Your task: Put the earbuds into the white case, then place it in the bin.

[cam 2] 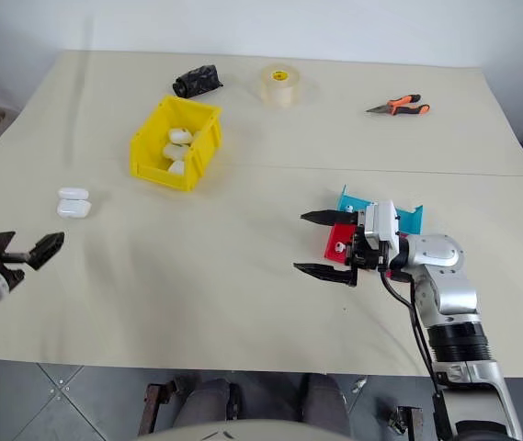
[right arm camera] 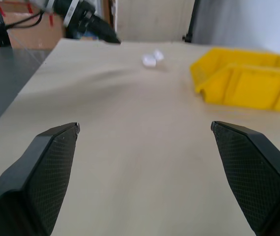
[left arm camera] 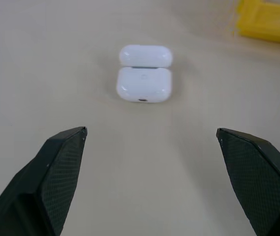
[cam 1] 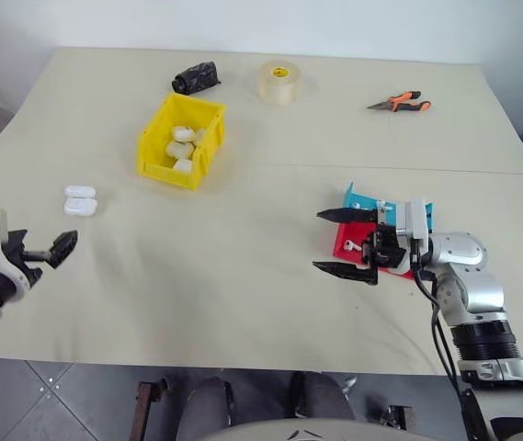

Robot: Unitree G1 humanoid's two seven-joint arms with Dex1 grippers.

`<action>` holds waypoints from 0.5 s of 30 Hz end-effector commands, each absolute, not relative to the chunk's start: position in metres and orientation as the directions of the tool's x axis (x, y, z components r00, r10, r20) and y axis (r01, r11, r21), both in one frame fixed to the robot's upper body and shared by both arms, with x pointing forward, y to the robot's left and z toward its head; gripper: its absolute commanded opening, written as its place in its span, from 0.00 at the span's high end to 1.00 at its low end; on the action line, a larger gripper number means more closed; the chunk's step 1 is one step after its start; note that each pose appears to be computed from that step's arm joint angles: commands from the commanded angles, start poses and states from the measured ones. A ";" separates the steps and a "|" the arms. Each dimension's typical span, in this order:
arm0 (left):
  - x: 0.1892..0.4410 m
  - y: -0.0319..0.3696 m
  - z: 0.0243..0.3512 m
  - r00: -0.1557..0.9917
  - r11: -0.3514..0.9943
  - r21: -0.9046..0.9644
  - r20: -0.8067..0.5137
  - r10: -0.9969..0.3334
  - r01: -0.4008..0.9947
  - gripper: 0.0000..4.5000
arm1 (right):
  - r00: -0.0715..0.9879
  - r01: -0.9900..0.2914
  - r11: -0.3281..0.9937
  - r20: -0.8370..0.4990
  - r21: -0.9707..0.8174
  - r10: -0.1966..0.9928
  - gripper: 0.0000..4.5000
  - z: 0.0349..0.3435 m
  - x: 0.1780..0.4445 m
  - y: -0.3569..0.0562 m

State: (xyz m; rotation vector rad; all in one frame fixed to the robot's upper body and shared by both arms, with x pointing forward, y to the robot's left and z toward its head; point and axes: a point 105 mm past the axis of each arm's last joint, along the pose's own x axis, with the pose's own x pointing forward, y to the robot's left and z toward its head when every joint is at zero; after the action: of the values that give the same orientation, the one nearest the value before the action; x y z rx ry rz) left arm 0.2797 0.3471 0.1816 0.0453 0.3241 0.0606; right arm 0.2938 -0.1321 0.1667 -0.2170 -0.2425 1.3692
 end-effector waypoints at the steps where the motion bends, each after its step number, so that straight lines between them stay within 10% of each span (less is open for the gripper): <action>1: 0.291 0.353 0.181 0.915 0.999 0.035 -0.401 0.047 -0.036 0.00 | 0.179 -0.926 0.192 0.069 -0.324 0.981 0.00 0.179 0.289 -0.132; 15: 0.356 0.363 0.185 0.810 0.999 0.014 -0.587 -0.016 0.030 0.00 | 0.177 -0.927 0.195 0.084 -0.320 0.981 0.00 0.182 0.283 -0.125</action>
State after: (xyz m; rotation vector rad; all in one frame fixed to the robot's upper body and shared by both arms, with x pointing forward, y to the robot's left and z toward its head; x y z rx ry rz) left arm 0.3542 0.3587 0.1810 0.0012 0.6330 -0.0285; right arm 0.2868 -0.1253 0.1724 -0.2031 -0.2521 1.3623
